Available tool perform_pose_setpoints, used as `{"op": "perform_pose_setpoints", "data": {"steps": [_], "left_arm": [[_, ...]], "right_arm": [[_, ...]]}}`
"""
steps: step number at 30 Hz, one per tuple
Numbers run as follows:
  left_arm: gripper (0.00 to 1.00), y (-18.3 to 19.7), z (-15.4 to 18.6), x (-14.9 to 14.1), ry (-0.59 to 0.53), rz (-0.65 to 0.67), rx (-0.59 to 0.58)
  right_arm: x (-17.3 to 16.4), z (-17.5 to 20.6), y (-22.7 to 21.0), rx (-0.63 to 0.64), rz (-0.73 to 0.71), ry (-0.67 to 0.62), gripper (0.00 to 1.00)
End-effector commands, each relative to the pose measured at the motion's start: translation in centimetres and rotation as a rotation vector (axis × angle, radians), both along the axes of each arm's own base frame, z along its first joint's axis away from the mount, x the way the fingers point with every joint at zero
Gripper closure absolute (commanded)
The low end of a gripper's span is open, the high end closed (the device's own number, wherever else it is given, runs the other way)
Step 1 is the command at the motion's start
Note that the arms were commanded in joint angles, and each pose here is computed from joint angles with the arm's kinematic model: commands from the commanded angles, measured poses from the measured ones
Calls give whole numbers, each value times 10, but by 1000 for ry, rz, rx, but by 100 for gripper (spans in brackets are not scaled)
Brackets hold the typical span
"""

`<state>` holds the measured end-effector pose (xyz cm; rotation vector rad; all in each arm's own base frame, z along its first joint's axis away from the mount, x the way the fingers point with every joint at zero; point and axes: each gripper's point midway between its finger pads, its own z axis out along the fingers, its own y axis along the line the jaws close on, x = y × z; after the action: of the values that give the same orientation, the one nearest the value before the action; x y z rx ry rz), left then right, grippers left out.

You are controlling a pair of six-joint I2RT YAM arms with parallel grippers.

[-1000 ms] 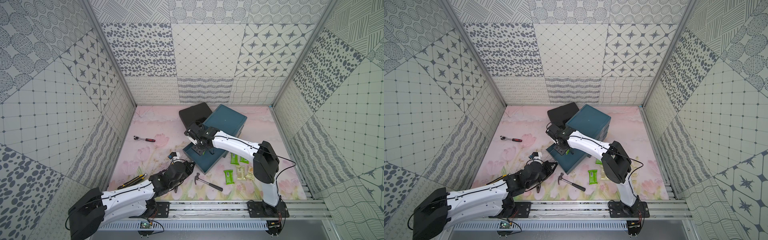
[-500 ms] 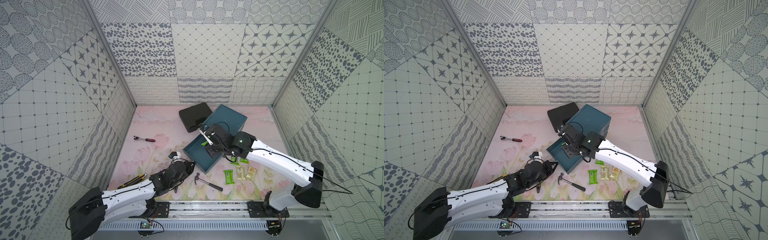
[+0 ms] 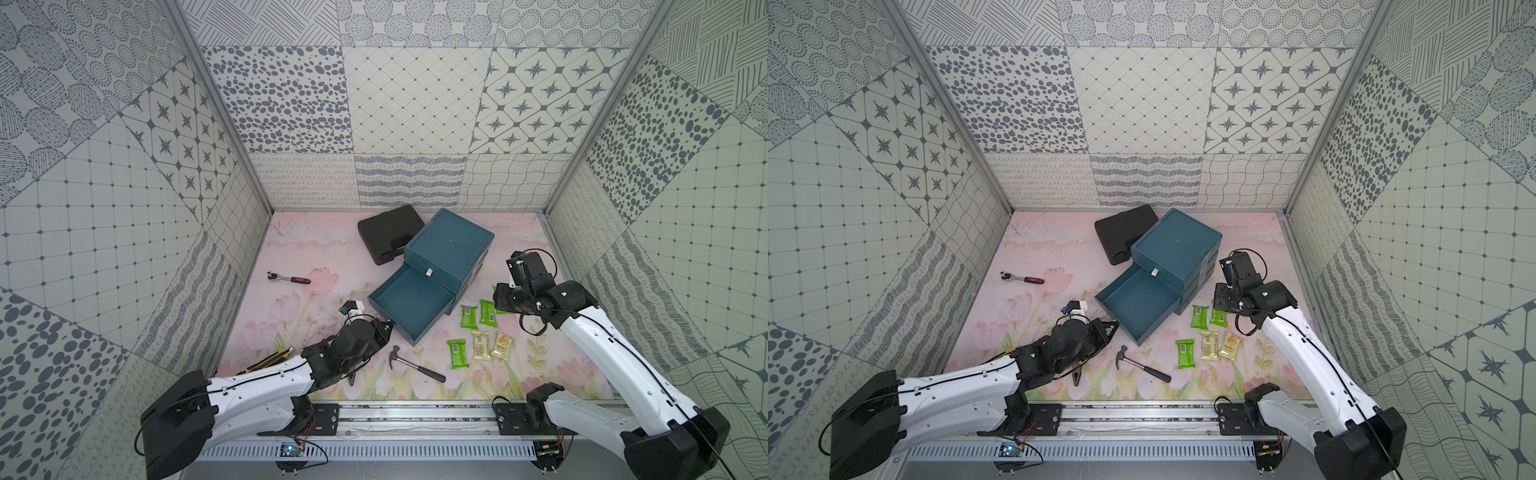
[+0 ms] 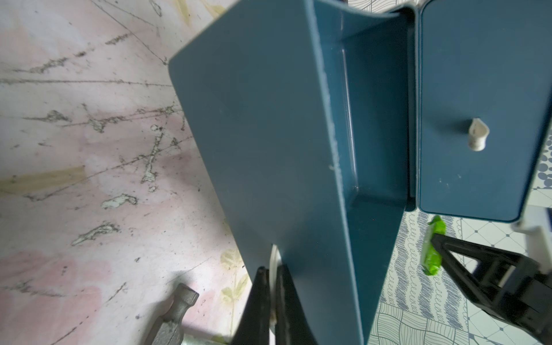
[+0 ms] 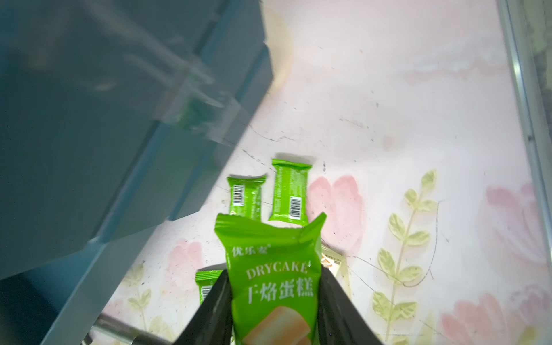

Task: Take the cookies out of the drawer
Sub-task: Place the cookie at the center of the board, then close the drawer in the storage box.

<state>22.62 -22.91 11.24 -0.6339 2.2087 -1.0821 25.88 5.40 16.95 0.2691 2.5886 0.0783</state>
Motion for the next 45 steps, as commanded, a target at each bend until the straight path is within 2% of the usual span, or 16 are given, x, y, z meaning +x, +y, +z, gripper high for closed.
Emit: {"op": "perform_pose_setpoints", "data": {"steps": [1, 4, 9, 20, 22, 26, 32, 34, 38, 42, 43, 45], "left_arm": [[100, -12, 21, 10, -68, -12, -43], [100, -14, 23, 11, -72, -19, -42], [100, -15, 22, 11, -69, -19, -44], [100, -13, 23, 11, -69, -16, -46], [100, -13, 23, 10, -70, -16, -45], [100, -12, 24, 10, -70, -14, -45], [100, -13, 25, 10, -73, -16, -45], [100, -13, 24, 10, -71, -19, -45], [100, -14, 25, 11, -75, -21, -45], [100, -14, 26, 11, -77, -21, -48], [100, -15, 25, 11, -76, -22, -47], [100, -16, 25, 11, -75, -24, -51]], "right_arm": [[20, -16, -12, 123, -113, -42, 69], [27, -45, -29, 142, -169, 23, 69], [32, -86, -40, 127, -182, 142, 69], [47, -136, -50, 104, -217, 293, 67], [49, -139, -51, 103, -224, 302, 63], [48, -134, -52, 95, -227, 285, 48], [43, -86, -59, 63, -222, 169, 34], [44, -58, -60, 63, -215, 101, 34], [56, 28, -43, 129, -137, -158, 36], [72, 118, 10, 214, 74, -449, 40], [75, 135, 31, 227, 163, -497, 40], [79, 150, 73, 188, 317, -512, 40]]}}
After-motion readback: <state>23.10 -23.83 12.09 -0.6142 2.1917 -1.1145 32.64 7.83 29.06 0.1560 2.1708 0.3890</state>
